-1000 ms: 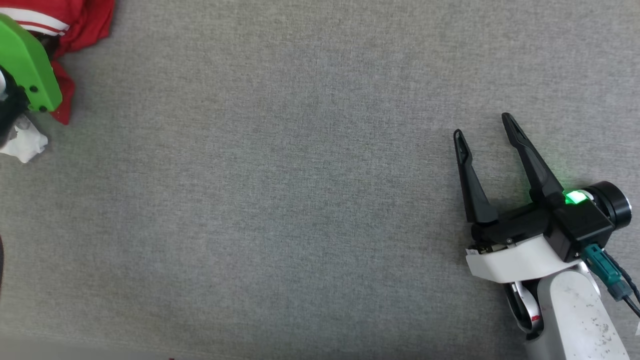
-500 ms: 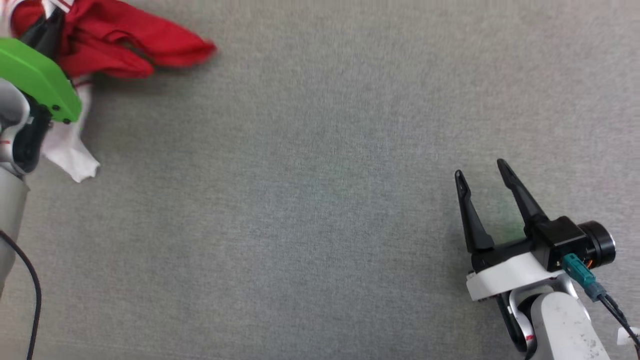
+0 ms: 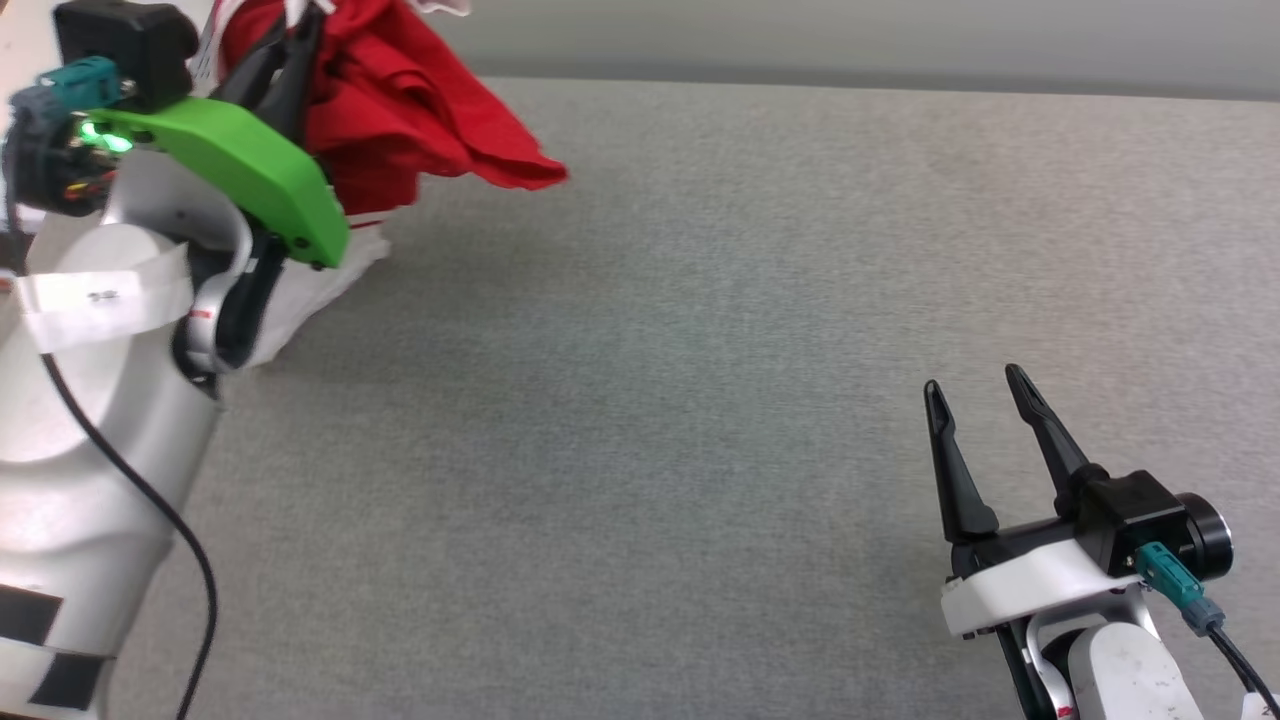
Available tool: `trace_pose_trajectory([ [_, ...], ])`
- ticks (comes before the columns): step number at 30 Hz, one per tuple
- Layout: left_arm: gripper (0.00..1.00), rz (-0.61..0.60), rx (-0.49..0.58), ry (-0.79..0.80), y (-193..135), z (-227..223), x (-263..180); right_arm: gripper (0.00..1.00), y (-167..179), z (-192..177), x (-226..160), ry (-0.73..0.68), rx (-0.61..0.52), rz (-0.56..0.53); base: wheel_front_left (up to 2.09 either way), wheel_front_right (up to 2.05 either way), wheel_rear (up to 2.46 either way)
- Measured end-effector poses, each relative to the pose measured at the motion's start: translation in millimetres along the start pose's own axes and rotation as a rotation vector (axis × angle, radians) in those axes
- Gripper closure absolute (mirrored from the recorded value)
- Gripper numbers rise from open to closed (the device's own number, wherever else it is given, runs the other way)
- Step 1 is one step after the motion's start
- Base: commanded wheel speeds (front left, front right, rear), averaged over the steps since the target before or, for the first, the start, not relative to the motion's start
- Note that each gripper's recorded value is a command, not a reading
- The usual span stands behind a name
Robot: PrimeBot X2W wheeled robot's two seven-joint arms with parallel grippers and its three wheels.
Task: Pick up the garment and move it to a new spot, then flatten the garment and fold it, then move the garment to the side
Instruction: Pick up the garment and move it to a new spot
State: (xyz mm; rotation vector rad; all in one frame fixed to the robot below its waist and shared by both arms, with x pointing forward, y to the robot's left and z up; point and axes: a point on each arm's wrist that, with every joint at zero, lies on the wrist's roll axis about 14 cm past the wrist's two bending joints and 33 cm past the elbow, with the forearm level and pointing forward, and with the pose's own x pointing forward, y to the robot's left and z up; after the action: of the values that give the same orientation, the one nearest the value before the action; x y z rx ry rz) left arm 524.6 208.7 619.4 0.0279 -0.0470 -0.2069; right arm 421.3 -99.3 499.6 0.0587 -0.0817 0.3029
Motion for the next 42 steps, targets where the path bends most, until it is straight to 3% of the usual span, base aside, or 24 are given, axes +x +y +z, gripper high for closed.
trace_pose_trajectory([
  [10, 1.0, -0.145, -0.045, -0.199, -97.4, 43.5, 30.5, 0.0, -38.0, 22.0, -35.1, -0.038, -0.017, -0.136, 0.0, 0.0, 0.0],
  [15, 1.0, -0.279, -0.077, -0.205, -168.9, 32.0, 36.3, 0.0, -58.0, 25.4, -54.3, -0.038, -0.028, -0.21, 0.0, 0.0, 0.0],
  [22, 1.0, -0.462, -0.129, 0.018, -266.4, -61.3, -0.7, 0.0, -70.7, 28.8, -67.2, -0.041, -0.034, -0.259, 0.0, 0.0, 0.0],
  [30, 1.0, -0.609, -0.091, 0.268, -315.2, -147.7, -61.3, 0.0, -72.6, 27.1, -67.2, -0.037, -0.031, -0.264, 0.0, 0.0, 0.0],
  [31, 0.9, -0.616, -0.083, 0.292, -317.1, -154.5, -66.7, 0.0, -72.0, 26.9, -66.8, -0.036, -0.03, -0.262, 0.0, 0.0, 0.0],
  [32, 0.51, -0.623, -0.071, 0.316, -318.0, -160.7, -71.4, 0.0, -71.4, 27.1, -66.3, -0.037, -0.03, -0.26, 0.0, 0.0, 0.0],
  [33, 0.0, -0.626, -0.062, 0.334, -318.1, -165.2, -74.7, 0.0, -70.8, 27.4, -66.0, -0.038, -0.03, -0.258, 0.0, 0.0, 0.0],
  [42, 0.0, -0.613, -0.089, 0.284, -311.2, -149.2, -79.6, 0.0, -60.3, 26.0, -69.1, -0.034, -0.024, -0.232, 0.0, 0.0, 0.0],
])
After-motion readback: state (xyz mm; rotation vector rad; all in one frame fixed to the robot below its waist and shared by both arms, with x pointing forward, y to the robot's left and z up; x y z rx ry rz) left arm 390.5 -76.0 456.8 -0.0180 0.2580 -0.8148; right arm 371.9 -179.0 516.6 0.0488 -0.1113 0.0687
